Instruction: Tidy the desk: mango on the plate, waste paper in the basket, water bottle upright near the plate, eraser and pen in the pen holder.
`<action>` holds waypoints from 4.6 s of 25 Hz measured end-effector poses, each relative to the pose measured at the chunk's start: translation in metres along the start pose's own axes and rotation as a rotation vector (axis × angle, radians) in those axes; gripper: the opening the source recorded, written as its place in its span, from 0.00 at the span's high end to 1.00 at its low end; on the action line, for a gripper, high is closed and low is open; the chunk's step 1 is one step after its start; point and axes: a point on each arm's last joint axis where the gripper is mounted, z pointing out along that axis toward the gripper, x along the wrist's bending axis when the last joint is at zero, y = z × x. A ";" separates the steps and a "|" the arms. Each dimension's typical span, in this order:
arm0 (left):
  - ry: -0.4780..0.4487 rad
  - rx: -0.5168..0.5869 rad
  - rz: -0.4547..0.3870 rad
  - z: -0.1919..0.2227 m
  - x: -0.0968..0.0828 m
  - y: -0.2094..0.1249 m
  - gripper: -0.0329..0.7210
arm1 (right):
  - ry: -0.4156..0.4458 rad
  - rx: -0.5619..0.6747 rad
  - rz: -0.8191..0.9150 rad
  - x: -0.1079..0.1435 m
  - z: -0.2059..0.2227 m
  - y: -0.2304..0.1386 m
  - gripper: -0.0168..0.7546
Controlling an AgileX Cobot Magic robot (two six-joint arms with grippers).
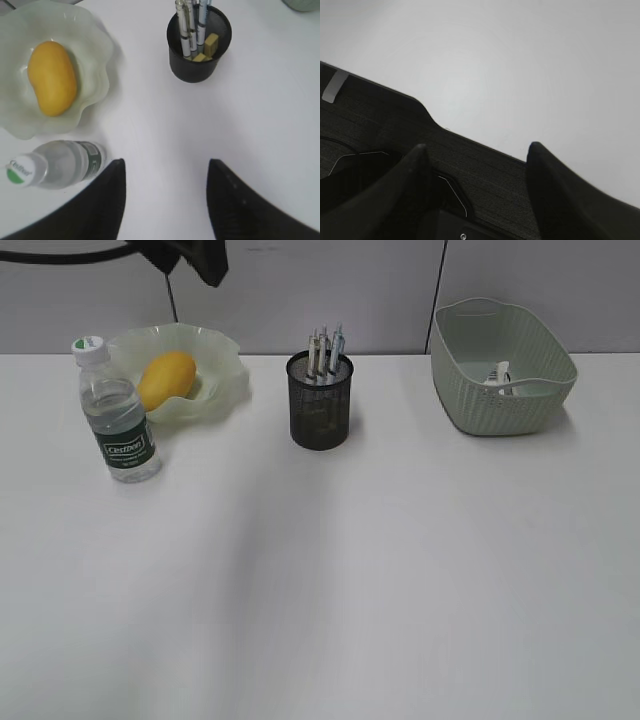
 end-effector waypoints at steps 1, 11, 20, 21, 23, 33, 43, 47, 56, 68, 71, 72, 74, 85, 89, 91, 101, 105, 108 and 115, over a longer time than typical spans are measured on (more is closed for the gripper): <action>-0.003 -0.011 0.004 -0.011 0.001 -0.005 0.43 | 0.000 0.000 0.000 0.000 0.000 0.000 0.36; 0.004 0.006 0.025 -0.089 0.017 -0.131 0.43 | 0.000 0.001 0.000 0.000 0.000 0.000 0.36; -0.009 -0.180 0.007 -0.144 0.030 -0.265 0.37 | 0.001 0.001 0.000 0.000 0.000 0.000 0.36; -0.014 -0.200 0.003 -0.146 0.030 -0.278 0.33 | 0.001 0.001 0.000 0.000 0.000 0.000 0.36; -0.036 -0.250 -0.006 -0.149 0.030 -0.302 0.26 | 0.000 0.002 0.000 0.000 0.000 0.000 0.36; -0.073 -0.287 -0.016 -0.118 0.028 -0.368 0.22 | -0.047 0.016 -0.019 -0.004 0.000 -0.001 0.36; -0.135 -0.362 -0.033 -0.104 0.022 -0.362 0.22 | -0.054 0.017 -0.022 -0.005 0.000 -0.002 0.36; -0.135 -0.367 -0.034 -0.103 0.022 -0.361 0.22 | -0.055 0.017 -0.022 -0.005 0.000 -0.002 0.36; -0.136 -0.371 -0.034 -0.103 0.021 -0.361 0.22 | -0.052 0.015 0.062 -0.005 0.000 -0.002 0.36; -0.137 -0.371 -0.034 -0.103 0.021 -0.361 0.22 | -0.019 -0.119 0.050 -0.002 0.004 0.009 0.36; -0.137 -0.371 -0.034 -0.103 0.021 -0.361 0.22 | -0.017 -0.113 0.035 -0.002 0.009 0.007 0.36; -0.137 -0.371 -0.034 -0.103 0.021 -0.361 0.22 | -0.016 -0.105 0.030 -0.002 0.011 0.006 0.36; -0.137 -0.371 -0.034 -0.103 0.021 -0.361 0.22 | -0.012 -0.097 0.014 -0.001 0.012 0.004 0.36; -0.137 -0.371 -0.034 -0.103 0.021 -0.361 0.22 | 0.002 -0.096 -0.005 0.000 0.012 0.004 0.37; -0.137 -0.371 -0.034 -0.103 0.021 -0.361 0.22 | 0.002 -0.095 -0.005 0.000 0.012 0.004 0.37; -0.137 -0.371 -0.035 -0.103 0.021 -0.361 0.22 | 0.002 -0.095 -0.005 0.000 0.012 0.004 0.37; -0.137 -0.371 -0.035 -0.103 0.021 -0.361 0.22 | 0.002 -0.095 -0.005 0.000 0.012 0.004 0.37; -0.124 -0.394 -0.053 -0.106 0.022 -0.364 0.22 | 0.004 -0.099 -0.005 0.000 0.012 0.004 0.37; -0.074 -0.417 -0.109 -0.108 0.024 -0.367 0.22 | -0.011 -0.121 0.019 -0.001 0.009 0.002 0.37; 0.091 -0.479 -0.275 -0.113 0.025 -0.375 0.22 | -0.179 -0.201 0.178 -0.006 0.000 -0.004 0.37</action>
